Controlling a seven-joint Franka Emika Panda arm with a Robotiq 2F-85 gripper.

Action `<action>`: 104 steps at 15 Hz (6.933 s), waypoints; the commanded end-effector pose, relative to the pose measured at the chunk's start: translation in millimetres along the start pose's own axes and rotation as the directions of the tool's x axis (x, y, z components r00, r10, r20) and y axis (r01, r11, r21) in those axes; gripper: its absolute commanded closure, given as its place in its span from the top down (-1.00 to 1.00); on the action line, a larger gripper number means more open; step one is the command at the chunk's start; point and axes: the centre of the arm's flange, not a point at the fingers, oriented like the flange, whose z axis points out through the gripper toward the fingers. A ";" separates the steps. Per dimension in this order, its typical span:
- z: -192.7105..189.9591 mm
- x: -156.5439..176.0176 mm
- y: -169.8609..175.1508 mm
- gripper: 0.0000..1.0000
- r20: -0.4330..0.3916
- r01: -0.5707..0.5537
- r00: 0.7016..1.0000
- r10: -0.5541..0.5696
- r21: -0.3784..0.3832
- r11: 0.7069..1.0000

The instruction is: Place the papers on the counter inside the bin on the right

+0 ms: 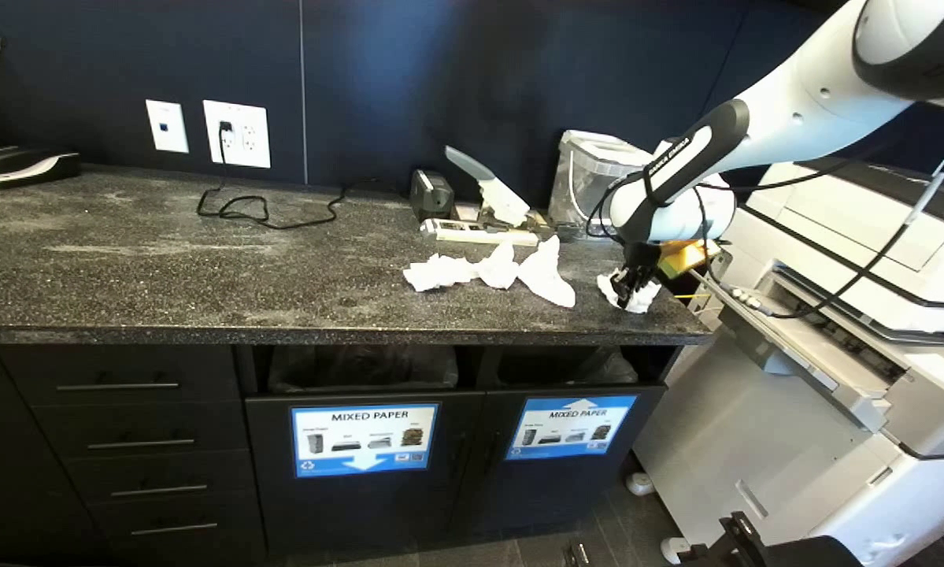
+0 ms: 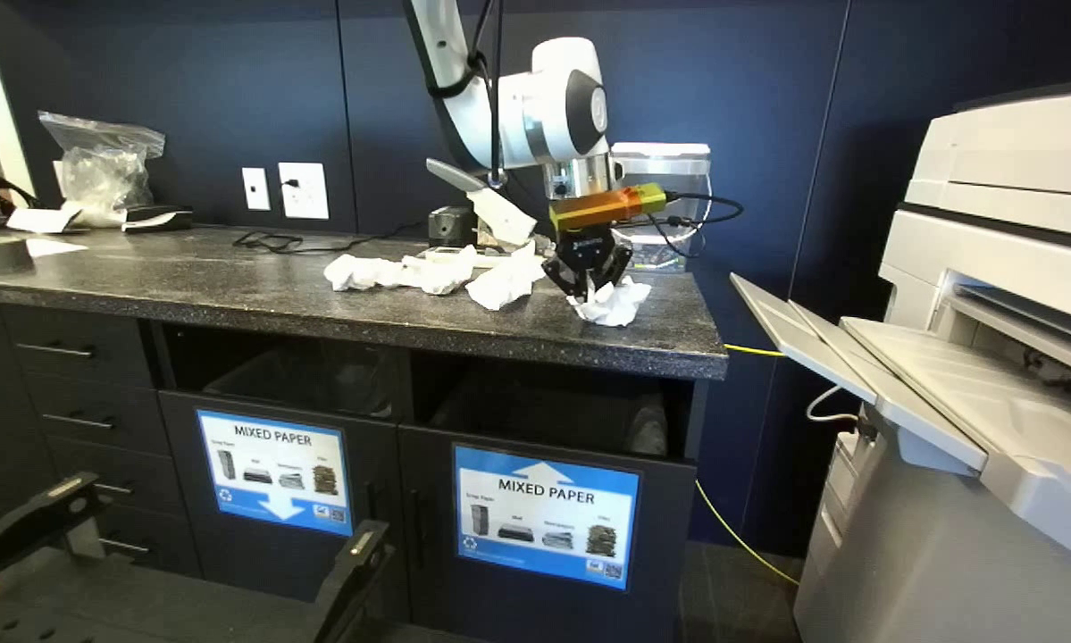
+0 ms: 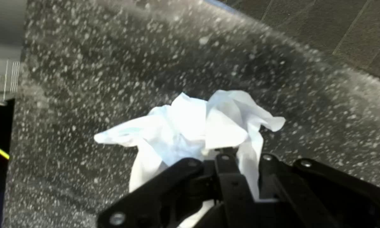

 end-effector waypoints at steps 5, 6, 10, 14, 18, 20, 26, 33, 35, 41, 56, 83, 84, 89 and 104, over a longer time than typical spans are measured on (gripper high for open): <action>-35.0 -104.5 -88.9 -0.77 0.101 -0.137 0.987 0.127 0.103 0.985; -35.2 -112.5 -96.1 -0.77 0.111 -0.135 0.986 0.122 0.115 0.984; -18.6 -146.6 -132.3 -0.77 0.142 -0.113 0.986 0.088 0.178 0.978; 8.3 -164.2 -164.8 -0.75 0.057 -0.177 0.984 0.169 0.185 0.967; 27.4 -168.2 -187.9 -0.76 -0.081 -0.278 0.952 0.296 0.181 0.943; 35.8 -164.4 -196.4 -0.74 -0.142 -0.314 0.930 0.339 0.174 0.933; 77.7 -149.7 -202.3 -0.77 -0.295 -0.411 0.852 0.432 0.132 0.902; 121.4 -134.2 -211.0 -0.77 -0.469 -0.478 0.745 0.474 0.119 0.870; 130.3 -123.8 -211.6 -0.76 -0.512 -0.487 0.716 0.475 0.120 0.865; 152.7 -95.9 -204.1 -0.75 -0.614 -0.524 0.619 0.490 0.143 0.840; 203.2 -63.3 -179.0 -0.72 -0.691 -0.598 0.499 0.523 0.163 0.785; 185.1 -52.9 -190.4 1.00 -0.748 -0.489 0.467 0.472 0.227 0.842; 185.3 -52.6 -189.9 1.00 -0.738 -0.500 0.487 0.468 0.204 0.842; 180.5 -60.4 -182.3 1.00 -0.676 -0.492 0.621 0.397 0.059 0.869; 58.4 -110.7 -167.9 1.00 -0.393 -0.263 0.890 0.229 -0.034 0.964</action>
